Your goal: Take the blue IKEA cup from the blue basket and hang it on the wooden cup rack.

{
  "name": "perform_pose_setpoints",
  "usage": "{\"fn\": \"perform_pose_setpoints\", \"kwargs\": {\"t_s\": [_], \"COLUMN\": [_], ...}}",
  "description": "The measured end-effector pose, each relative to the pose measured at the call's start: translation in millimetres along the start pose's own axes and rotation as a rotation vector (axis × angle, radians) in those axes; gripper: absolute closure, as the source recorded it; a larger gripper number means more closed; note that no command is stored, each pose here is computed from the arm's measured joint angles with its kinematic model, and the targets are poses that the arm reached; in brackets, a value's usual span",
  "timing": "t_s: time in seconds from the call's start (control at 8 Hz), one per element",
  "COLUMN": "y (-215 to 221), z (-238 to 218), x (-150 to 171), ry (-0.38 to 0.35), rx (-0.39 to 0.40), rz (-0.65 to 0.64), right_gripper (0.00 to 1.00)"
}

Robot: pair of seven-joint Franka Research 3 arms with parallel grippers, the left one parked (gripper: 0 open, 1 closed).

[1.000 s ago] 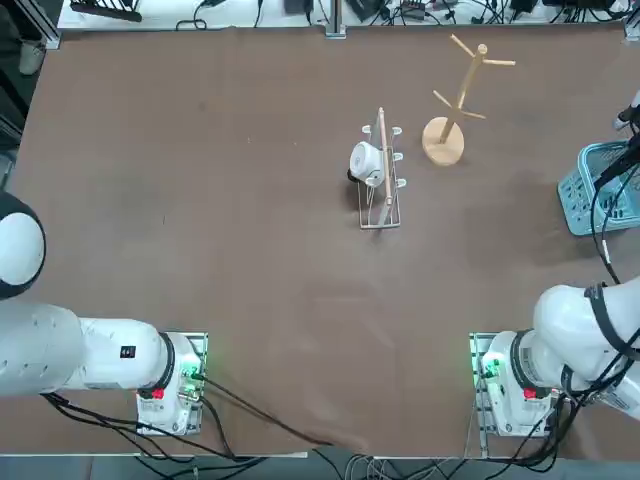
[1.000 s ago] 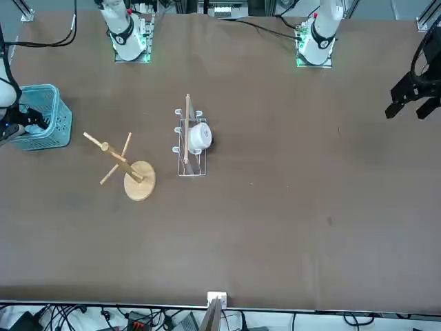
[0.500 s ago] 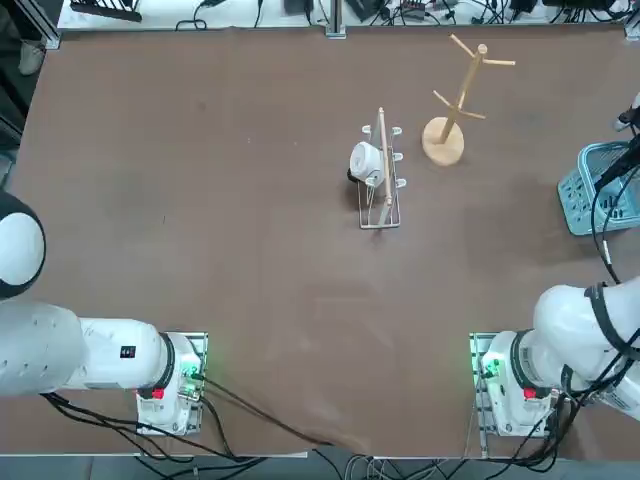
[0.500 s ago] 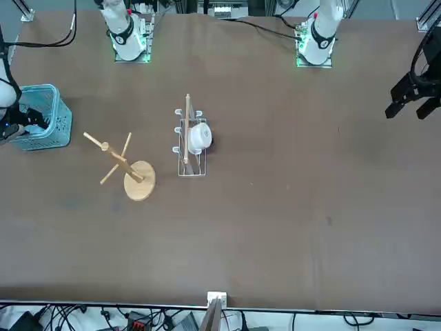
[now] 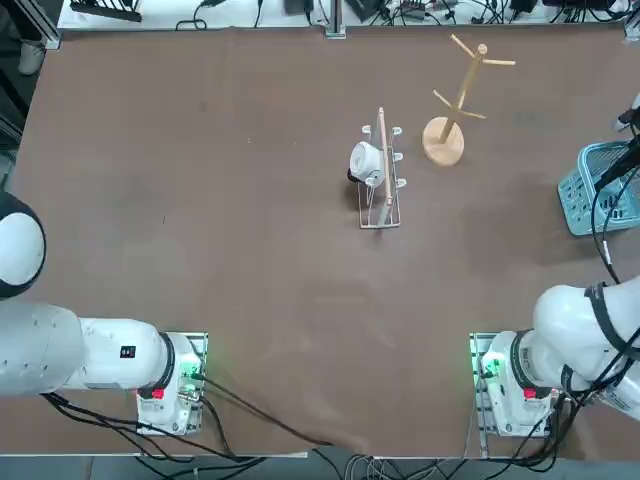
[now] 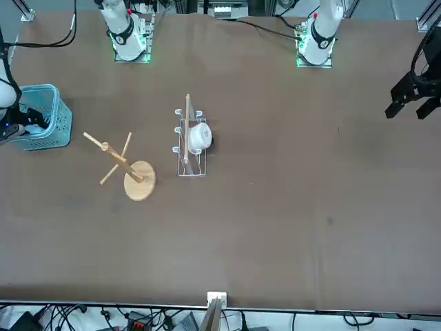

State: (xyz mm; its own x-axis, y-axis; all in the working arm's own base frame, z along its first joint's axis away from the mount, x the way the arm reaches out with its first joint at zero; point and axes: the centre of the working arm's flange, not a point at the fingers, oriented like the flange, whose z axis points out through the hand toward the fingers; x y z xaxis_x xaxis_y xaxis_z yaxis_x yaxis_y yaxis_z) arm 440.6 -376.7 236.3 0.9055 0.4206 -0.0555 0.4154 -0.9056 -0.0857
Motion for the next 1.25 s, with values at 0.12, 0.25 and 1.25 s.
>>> {"fn": "perform_pose_setpoints", "kwargs": {"t_s": [0.12,0.25,1.25], "y": [0.1,0.8,6.5], "z": [0.0,0.2,1.0], "x": [-0.3,-1.7,-15.1], "ry": [0.0,0.0,0.001], "rx": [0.0,0.0,0.003], "rz": [0.001,0.003,0.024], "right_gripper": [0.0,0.0,0.0]}}
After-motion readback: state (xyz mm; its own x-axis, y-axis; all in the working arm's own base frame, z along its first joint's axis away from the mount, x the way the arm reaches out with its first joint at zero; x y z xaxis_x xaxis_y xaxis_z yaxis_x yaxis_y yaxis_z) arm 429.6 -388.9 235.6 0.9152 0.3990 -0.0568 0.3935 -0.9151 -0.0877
